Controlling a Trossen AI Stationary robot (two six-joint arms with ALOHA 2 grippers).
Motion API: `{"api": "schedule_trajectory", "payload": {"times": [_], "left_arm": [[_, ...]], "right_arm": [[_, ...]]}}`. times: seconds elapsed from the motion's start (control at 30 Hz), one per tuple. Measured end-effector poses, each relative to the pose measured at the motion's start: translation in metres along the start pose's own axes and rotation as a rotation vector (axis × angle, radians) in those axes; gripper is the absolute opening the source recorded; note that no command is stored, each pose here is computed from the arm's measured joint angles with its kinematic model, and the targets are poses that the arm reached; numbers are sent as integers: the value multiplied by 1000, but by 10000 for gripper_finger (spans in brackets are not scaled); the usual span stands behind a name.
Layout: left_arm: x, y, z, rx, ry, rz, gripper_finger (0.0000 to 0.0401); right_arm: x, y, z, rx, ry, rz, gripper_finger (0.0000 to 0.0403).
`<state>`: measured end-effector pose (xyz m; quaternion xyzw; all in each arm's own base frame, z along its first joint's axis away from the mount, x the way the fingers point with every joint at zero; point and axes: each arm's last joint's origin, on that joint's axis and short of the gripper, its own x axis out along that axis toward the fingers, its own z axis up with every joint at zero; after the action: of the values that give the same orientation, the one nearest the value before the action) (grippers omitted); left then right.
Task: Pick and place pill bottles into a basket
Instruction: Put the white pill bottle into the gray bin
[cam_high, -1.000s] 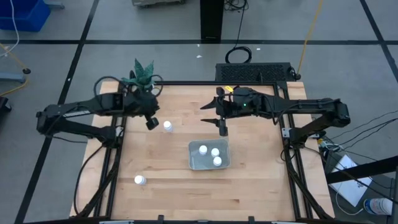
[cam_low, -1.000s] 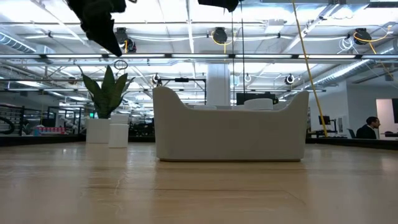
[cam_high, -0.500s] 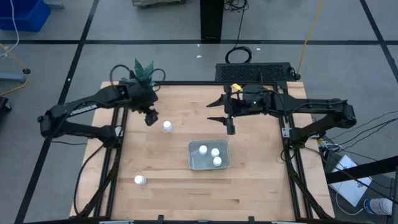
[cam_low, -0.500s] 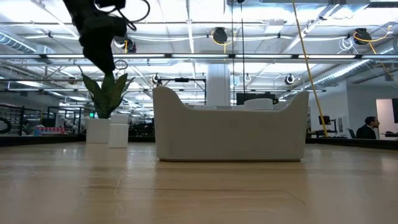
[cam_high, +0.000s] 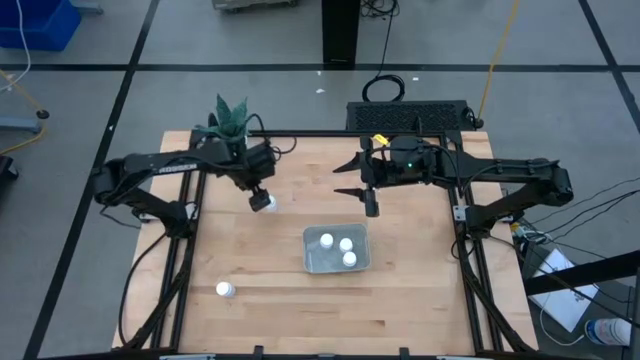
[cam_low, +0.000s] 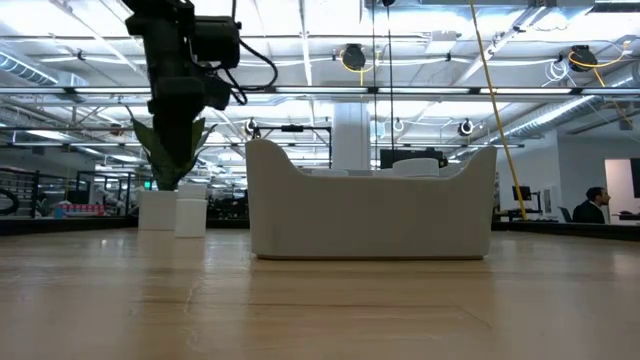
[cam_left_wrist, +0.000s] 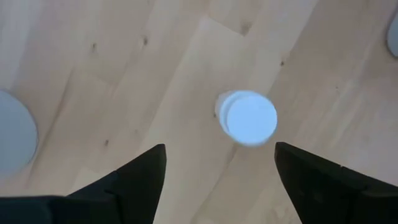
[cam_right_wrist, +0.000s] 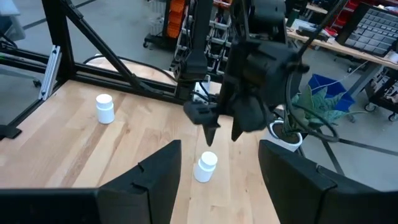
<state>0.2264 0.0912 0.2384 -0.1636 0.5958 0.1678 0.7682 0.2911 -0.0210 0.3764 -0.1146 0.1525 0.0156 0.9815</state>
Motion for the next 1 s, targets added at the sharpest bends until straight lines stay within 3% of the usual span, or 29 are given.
{"api": "schedule_trajectory", "payload": {"times": [0.5, 1.0], "left_arm": [[7, -9, 9, -8, -51, -47, 300], [32, -13, 14, 7, 53, -57, 298]], "right_arm": [[0, 0, 0, 1, 0, 2, 208], [0, 0, 0, 8, 1, 4, 208]]}}
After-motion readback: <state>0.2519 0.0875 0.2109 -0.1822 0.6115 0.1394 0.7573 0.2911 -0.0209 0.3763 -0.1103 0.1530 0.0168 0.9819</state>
